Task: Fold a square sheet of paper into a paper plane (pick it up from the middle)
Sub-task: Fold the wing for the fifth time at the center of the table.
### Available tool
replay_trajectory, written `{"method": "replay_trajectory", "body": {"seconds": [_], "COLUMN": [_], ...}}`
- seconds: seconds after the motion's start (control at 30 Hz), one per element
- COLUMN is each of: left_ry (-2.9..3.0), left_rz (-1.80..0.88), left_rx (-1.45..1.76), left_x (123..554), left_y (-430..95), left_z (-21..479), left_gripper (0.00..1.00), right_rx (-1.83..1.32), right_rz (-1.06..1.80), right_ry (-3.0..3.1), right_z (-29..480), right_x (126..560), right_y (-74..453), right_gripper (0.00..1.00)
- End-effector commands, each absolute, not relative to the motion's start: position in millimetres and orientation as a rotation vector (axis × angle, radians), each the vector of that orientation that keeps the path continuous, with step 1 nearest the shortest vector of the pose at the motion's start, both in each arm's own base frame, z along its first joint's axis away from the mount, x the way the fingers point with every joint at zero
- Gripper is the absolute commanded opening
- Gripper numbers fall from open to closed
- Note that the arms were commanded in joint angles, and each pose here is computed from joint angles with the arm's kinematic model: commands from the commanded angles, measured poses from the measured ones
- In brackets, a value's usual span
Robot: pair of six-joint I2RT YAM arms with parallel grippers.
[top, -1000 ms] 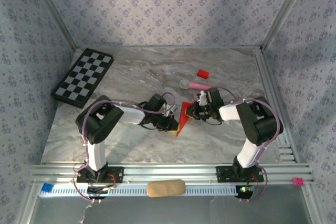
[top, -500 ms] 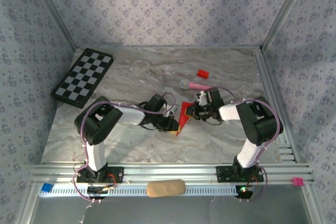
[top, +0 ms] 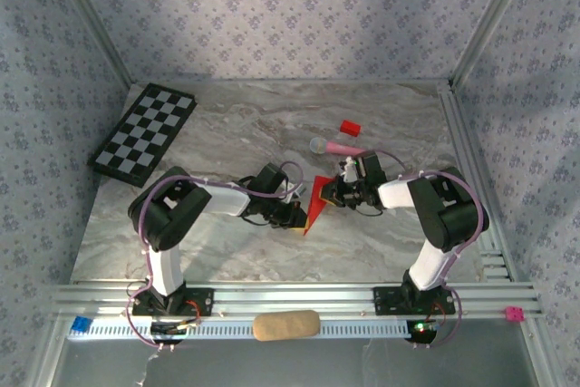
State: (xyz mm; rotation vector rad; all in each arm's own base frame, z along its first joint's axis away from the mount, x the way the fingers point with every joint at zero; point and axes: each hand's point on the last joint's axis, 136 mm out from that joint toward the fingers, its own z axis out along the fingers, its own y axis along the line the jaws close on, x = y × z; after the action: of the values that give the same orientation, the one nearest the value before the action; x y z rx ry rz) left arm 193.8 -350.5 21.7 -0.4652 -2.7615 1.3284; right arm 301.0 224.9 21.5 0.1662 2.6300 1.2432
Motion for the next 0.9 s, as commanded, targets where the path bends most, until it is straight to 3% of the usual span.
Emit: {"method": "replay_trajectory", "body": {"seconds": [0.0,0.13,0.3,0.57,0.87], "left_ry": [-2.727,-2.754,-2.836,-2.813,-2.775], "left_rz": [1.167,1.213,1.279,1.453,1.419], "left_rx": [-0.417,-0.44,-0.437,-0.486,-0.491], "left_x": [163,167,182,212,221], "left_y": [-326,-328,-331,-368,-394], "left_z": [5,21,49,94,77], "left_gripper": [0.14,0.23,0.25,0.08,0.05], "right_rx": [0.278,0.282,0.285,0.285,0.282], "right_rz": [1.055,1.053,1.057,1.056,1.063], "right_ry": [2.748,2.752,2.75,2.752,2.754], "right_z": [-15,-16,-15,-16,-16], "right_x": [292,291,292,291,292], "right_y": [206,206,206,208,210], "right_gripper": [0.11,0.11,0.11,0.1,0.1]}}
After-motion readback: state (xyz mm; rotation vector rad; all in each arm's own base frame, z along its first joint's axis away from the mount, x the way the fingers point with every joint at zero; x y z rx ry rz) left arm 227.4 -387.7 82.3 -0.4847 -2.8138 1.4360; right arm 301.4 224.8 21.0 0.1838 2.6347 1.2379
